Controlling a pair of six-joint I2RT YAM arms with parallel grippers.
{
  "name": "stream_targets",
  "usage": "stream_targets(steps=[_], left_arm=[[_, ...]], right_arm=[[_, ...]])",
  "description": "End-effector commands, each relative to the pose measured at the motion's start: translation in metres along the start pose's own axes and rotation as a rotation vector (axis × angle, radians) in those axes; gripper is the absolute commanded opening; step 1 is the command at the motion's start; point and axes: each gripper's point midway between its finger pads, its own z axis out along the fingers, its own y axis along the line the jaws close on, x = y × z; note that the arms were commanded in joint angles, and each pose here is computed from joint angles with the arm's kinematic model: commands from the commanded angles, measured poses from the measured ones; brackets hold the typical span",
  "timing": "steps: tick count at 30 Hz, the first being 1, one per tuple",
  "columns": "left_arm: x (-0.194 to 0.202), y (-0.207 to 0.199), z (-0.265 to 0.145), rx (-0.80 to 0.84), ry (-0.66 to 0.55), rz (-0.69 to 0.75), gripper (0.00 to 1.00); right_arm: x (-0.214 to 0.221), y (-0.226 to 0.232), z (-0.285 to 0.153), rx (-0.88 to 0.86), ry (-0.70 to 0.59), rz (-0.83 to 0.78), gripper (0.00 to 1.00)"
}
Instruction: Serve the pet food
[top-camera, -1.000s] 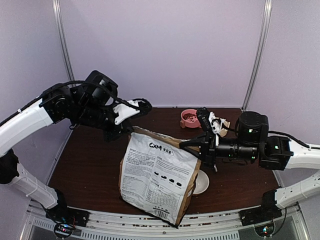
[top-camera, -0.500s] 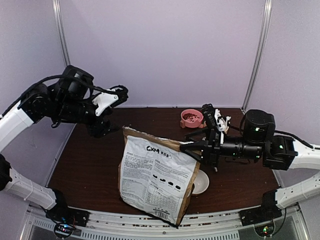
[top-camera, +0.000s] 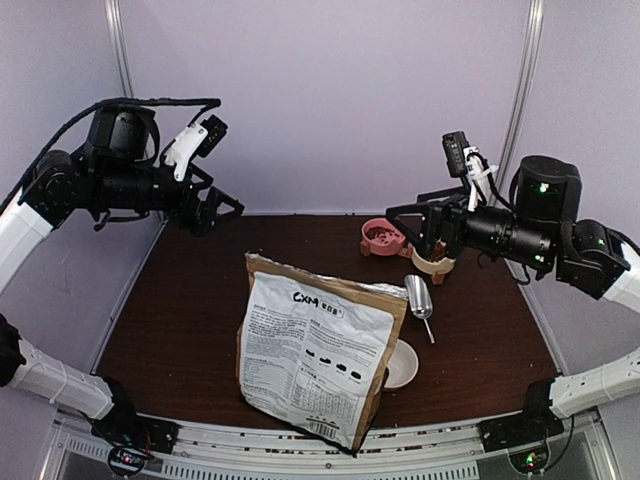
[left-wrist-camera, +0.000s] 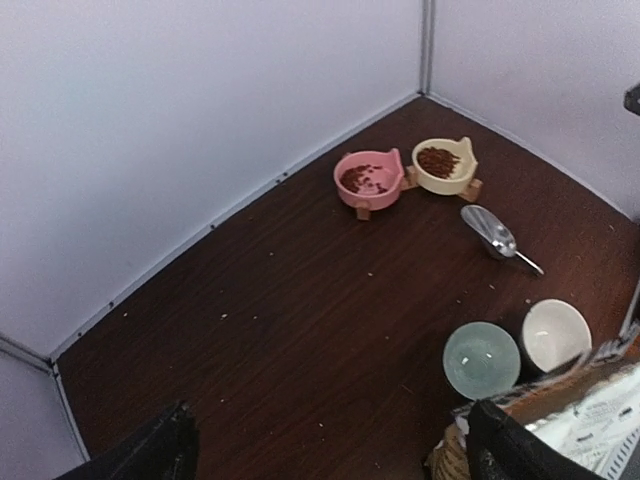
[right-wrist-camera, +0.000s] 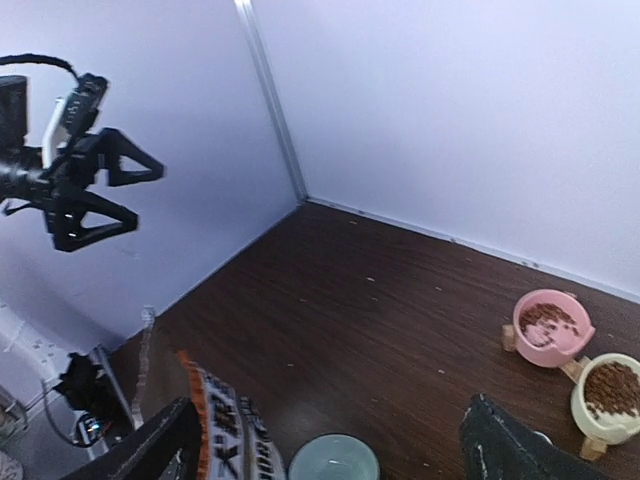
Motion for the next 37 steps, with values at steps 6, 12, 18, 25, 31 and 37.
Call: stream_targets(steps=[6,12,18,25,31,37], left_arm=[[0.111,0.162,0.024,-0.383,0.016,-0.570,0.97],[0.214,0.225,-0.032,-0.699,-0.053,-0.798,0.98],[0.278,0.245,-0.095,-1.161,-0.112,-0.790,0.98],[0.314,0.251,-0.093,-1.291,-0.183,-0.677,0.98],[0.317,0.251,-0.075,-1.230,-0.185,-0.616,0.98],[0.320,0.250,-0.064,-1.187,-0.185,-0.601,0.98]], right_arm=[[0.090,-0.170,0.002,0.470,0.263,0.182,0.95],[0.130,-0.264,-0.050,0.701,0.271,0.274,0.95],[0.143,-0.317,-0.092,0.831,0.139,0.311,0.95],[0.135,-0.320,-0.107,0.842,-0.144,0.167,0.95],[0.146,-0.325,-0.118,0.900,-0.198,0.092,0.95],[0.153,-0.329,-0.117,0.911,-0.183,0.094,0.95]])
